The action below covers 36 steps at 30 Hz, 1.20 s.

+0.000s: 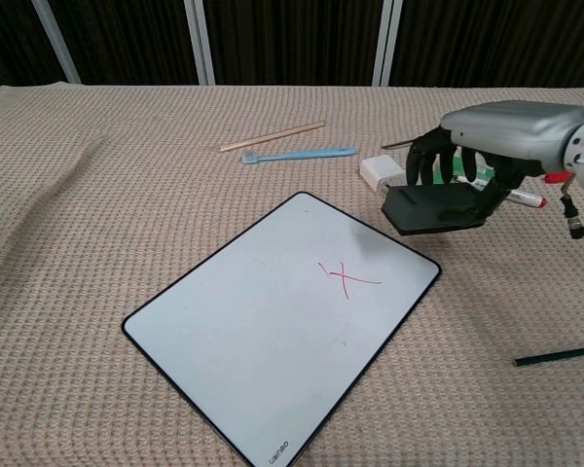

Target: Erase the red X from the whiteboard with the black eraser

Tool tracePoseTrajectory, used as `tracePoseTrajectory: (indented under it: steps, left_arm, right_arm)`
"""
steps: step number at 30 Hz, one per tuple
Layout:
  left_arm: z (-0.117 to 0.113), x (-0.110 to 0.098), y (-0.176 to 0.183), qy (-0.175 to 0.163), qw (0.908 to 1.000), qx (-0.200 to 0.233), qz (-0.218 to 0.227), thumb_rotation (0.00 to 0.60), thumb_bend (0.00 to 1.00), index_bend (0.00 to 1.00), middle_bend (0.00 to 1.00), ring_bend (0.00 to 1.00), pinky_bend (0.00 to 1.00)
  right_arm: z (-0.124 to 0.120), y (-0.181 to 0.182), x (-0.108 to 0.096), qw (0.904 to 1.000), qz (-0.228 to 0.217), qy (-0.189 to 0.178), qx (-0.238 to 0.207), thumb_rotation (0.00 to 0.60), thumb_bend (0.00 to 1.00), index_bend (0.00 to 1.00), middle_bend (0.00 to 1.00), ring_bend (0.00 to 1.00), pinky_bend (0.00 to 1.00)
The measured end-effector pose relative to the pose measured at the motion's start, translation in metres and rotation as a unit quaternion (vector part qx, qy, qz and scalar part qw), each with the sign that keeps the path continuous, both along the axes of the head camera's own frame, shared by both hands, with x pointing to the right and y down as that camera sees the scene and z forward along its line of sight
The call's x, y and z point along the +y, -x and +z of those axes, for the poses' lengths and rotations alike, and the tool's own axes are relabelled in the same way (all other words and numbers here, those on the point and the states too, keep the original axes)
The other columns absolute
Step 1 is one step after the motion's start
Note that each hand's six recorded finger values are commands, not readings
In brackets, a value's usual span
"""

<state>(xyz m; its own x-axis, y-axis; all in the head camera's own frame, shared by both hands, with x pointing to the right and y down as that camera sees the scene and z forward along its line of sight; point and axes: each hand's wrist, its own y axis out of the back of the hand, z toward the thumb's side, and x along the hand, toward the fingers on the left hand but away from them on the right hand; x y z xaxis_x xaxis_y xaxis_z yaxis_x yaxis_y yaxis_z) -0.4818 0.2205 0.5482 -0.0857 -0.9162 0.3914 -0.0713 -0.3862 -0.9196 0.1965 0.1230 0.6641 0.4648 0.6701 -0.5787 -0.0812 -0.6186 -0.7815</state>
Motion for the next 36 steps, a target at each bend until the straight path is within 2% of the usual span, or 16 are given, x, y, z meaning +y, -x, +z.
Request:
tracePoseTrajectory:
  steps: [10, 19, 27, 36]
  left_arm:
    - [0.001, -0.001, 0.001, 0.001, 1.0, 0.0, -0.001, 0.6, 0.48, 0.12, 0.01, 0.0, 0.0]
    - [0.0, -0.003, 0.004, 0.0, 1.0, 0.001, -0.004, 0.6, 0.48, 0.12, 0.01, 0.0, 0.0]
    - [-0.002, -0.003, 0.004, -0.001, 1.0, 0.003, -0.002, 0.6, 0.48, 0.12, 0.01, 0.0, 0.0]
    - [-0.001, -0.002, 0.003, -0.001, 1.0, 0.0, 0.0, 0.6, 0.48, 0.12, 0.01, 0.0, 0.0]
  right_arm:
    - [0.012, 0.077, 0.02, 0.9992, -0.03, -0.027, -0.009, 0.6, 0.45, 0.41, 0.48, 0.43, 0.46]
    - [0.027, 0.119, 0.033, 0.9989, -0.036, -0.029, -0.009, 0.6, 0.45, 0.41, 0.48, 0.44, 0.46]
    - [0.034, 0.121, 0.044, 0.9986, -0.043, -0.029, -0.004, 0.6, 0.45, 0.43, 0.49, 0.44, 0.46]
    - [0.033, 0.106, 0.051, 0.9987, -0.045, -0.027, -0.001, 0.6, 0.45, 0.44, 0.49, 0.44, 0.46]
